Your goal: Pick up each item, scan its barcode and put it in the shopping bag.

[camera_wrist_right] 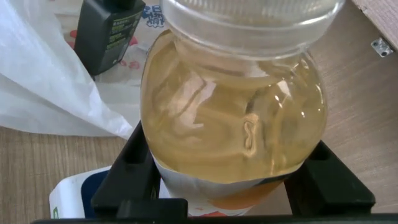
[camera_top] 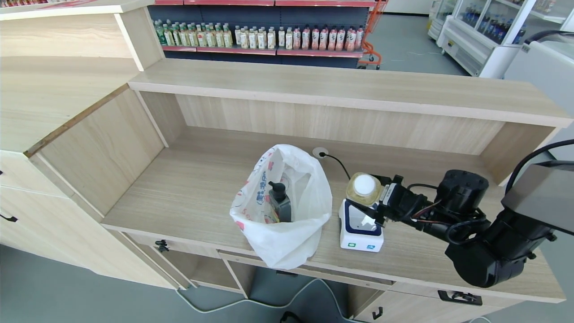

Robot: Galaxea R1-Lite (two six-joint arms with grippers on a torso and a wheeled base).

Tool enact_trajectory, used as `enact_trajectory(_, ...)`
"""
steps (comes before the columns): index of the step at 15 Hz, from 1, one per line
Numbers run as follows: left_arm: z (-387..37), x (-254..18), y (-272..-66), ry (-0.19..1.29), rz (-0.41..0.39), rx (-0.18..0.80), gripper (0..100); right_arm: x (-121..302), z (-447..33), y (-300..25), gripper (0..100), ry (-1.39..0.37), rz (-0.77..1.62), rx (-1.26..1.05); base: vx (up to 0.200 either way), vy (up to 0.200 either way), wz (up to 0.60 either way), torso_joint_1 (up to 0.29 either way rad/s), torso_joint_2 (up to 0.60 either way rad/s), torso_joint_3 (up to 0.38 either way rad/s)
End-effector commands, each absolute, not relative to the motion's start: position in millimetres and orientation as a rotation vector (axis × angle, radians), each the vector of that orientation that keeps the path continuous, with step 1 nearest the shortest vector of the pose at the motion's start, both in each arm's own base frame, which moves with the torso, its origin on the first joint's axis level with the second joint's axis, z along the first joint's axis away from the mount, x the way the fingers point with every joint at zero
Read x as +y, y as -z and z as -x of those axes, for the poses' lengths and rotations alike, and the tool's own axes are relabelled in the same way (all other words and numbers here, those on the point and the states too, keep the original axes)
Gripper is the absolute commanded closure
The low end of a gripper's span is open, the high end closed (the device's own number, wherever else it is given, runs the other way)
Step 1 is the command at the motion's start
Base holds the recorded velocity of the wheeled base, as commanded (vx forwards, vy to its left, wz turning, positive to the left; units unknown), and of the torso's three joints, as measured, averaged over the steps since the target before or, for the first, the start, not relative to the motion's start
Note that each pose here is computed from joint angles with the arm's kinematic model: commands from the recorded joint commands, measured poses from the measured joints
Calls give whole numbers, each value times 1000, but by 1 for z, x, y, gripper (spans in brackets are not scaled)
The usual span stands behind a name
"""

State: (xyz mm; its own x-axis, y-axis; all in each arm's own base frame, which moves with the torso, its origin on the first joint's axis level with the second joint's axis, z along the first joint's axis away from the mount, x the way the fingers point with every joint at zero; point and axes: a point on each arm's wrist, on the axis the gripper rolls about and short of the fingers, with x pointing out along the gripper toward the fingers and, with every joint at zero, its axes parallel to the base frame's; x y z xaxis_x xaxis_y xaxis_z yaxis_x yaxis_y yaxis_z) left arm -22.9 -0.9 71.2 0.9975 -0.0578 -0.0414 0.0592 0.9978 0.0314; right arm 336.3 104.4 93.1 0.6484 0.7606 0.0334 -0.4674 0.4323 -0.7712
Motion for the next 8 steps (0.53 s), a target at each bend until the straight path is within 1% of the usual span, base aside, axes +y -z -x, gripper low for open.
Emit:
enact_trajectory(1, 23, -1, -71, 59, -33, 42, 0, 104, -333, -92, 100, -795, 809, -400, 0, 0, 0, 0, 0, 0)
enact_trajectory(8, 23, -1, -71, 59, -33, 42, 0, 102, -337, -94, 100, -781, 822, -413, 0, 0, 0, 0, 0, 0)
